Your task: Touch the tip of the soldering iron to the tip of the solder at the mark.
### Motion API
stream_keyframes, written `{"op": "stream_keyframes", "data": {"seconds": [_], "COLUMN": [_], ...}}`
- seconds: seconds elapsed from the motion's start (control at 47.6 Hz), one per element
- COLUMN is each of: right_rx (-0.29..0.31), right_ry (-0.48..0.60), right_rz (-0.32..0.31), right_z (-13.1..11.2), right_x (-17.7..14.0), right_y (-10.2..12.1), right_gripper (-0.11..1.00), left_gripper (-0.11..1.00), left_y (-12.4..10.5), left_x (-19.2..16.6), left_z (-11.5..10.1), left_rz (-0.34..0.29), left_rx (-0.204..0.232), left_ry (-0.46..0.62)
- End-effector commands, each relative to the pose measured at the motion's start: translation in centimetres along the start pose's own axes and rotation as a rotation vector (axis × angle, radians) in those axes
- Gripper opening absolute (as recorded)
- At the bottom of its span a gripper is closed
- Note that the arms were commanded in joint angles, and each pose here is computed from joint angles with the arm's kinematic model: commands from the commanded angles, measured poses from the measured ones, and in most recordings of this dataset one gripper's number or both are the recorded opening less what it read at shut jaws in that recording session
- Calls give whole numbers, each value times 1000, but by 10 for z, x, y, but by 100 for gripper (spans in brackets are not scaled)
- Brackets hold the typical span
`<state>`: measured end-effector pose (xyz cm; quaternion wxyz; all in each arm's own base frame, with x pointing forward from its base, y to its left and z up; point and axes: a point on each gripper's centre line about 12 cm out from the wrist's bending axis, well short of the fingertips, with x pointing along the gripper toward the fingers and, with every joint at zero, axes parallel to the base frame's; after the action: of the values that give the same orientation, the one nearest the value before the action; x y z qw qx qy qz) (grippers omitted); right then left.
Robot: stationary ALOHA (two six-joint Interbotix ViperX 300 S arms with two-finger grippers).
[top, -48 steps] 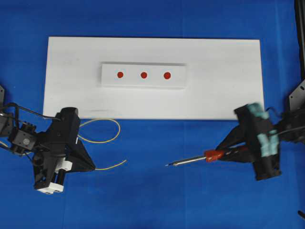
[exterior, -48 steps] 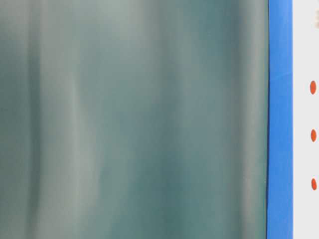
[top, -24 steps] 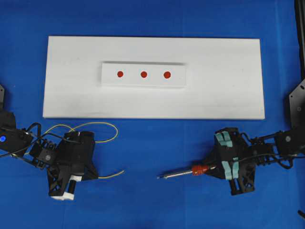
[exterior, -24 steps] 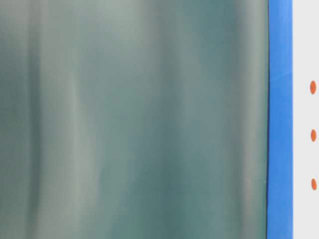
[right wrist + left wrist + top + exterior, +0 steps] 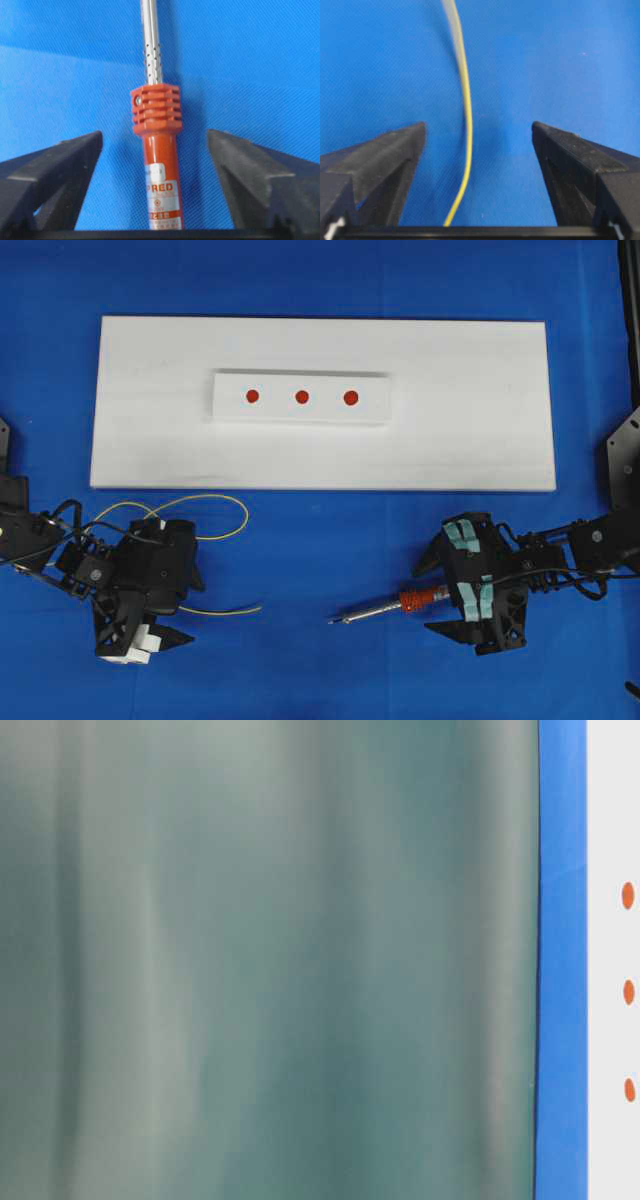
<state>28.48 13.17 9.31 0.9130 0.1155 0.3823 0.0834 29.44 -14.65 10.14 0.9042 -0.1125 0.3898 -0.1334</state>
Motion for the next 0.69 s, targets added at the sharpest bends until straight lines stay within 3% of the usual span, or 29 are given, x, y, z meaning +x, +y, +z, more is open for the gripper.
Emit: {"op": "stream_keyframes", "data": {"seconds": [0.0,0.168,0.336,0.441,0.672], "right_rx": [11,25,-17,-52,-134], "right_ry": [-55,-122,-235,-314,-500], "right_rz": [27,56,57,27,-69], "right_z": [20,51,84,100,117], "right_x": [-12,-48,-96,-123,-180], "right_y": [6,3,-9,-21,-46], "right_gripper": [91,81,81,81,80], "left_gripper": [80,77,77,77,77], "left_y": [-10,-10,1,12,38], "left_x": [-18,-57,-98,-119,-174], "left_z": [23,41,58,67,89], "left_rz": [-19,7,32,52,137], "left_rx": [5,-9,-27,-5,93], "left_ry": [-45,-30,-91,-167,-363]}}
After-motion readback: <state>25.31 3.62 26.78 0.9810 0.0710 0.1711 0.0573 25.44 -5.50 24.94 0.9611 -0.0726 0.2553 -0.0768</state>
